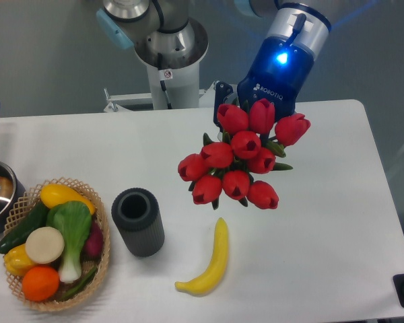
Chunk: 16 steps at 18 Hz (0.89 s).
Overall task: Insert the flowers into the vase
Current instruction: 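Carry the red tulips with the gripper toward the black vase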
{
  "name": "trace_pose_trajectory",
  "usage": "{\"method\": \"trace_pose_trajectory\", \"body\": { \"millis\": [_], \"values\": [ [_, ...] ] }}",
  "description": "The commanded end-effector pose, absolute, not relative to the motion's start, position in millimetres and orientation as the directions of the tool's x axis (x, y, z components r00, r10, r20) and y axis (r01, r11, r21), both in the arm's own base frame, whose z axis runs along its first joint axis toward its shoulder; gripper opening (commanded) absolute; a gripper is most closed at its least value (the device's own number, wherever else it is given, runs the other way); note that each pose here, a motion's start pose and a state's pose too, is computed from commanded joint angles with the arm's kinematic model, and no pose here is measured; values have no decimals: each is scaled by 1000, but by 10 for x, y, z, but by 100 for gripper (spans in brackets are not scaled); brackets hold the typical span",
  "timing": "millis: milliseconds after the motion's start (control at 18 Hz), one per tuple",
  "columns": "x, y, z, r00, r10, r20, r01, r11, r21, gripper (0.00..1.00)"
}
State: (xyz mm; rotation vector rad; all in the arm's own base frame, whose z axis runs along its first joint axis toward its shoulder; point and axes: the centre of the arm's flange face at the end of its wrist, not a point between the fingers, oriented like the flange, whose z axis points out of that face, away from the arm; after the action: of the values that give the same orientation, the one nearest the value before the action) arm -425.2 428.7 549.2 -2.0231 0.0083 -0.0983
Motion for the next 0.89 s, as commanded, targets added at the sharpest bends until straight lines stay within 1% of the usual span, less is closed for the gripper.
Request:
{"method": "trace_pose_trajectory", "body": {
  "millis": [333,556,889],
  "values": [
    [-4225,4303,5473,996,-54,67,37,-440,-897,46],
    [-4110,4429,5481,995,-85,61,17,-439,-898,46],
    [-3704,4881,5396,980,-188,73,-18,-445,-895,46]
  ]
}}
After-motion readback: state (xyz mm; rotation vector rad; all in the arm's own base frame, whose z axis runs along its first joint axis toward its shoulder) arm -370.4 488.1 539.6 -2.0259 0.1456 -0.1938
